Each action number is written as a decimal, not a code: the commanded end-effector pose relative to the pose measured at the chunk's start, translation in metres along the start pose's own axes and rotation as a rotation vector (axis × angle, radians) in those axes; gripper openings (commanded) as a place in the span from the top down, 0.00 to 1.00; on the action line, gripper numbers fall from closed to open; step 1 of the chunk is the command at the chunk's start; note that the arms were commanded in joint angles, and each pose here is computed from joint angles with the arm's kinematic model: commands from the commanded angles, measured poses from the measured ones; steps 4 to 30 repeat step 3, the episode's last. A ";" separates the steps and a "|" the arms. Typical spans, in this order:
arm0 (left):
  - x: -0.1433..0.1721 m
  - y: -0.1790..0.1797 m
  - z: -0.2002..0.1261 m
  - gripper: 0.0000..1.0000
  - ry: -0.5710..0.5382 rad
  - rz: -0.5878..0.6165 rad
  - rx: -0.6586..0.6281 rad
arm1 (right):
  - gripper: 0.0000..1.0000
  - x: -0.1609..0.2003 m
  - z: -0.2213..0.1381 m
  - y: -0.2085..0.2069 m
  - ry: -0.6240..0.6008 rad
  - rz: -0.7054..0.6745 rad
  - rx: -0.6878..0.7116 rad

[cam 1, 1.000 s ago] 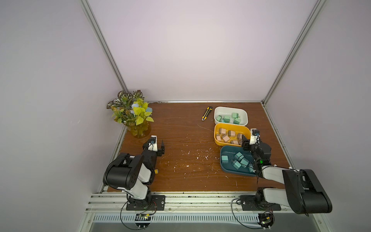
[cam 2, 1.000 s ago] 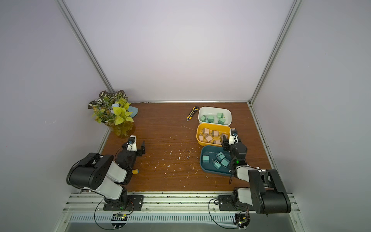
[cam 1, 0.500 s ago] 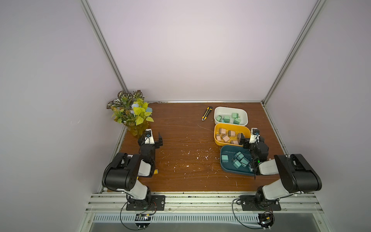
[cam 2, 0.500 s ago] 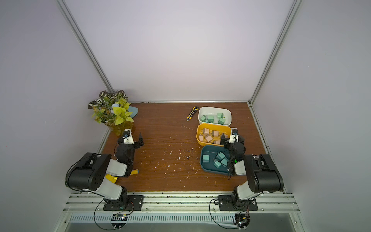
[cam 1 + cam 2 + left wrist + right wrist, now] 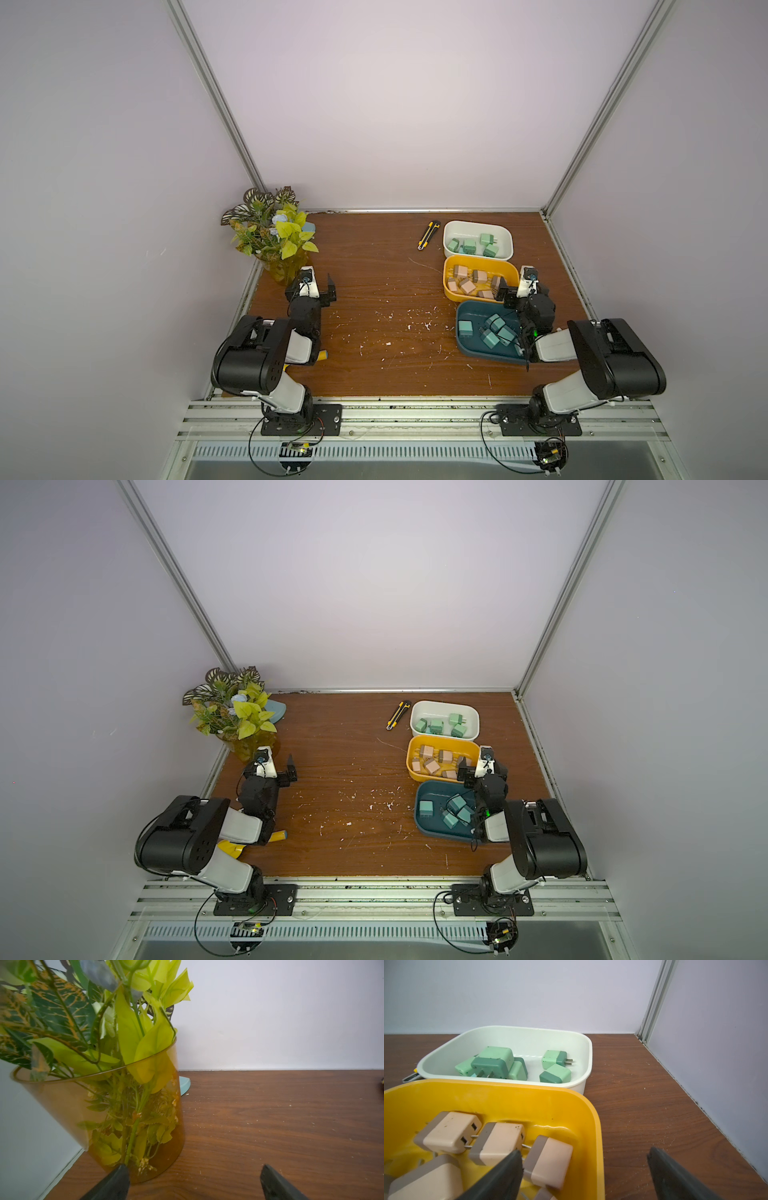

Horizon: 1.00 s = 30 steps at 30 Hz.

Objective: Place the plugs by color into the storage box
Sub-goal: Reset both arms

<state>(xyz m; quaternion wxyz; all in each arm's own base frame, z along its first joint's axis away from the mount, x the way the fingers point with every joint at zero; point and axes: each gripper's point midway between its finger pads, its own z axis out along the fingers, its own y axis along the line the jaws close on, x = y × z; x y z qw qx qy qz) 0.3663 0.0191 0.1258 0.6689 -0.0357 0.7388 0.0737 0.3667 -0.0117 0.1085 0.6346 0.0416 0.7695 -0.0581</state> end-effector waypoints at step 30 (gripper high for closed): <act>0.000 -0.002 0.002 0.00 0.002 -0.002 0.030 | 0.00 -0.015 0.001 -0.002 -0.048 0.025 0.015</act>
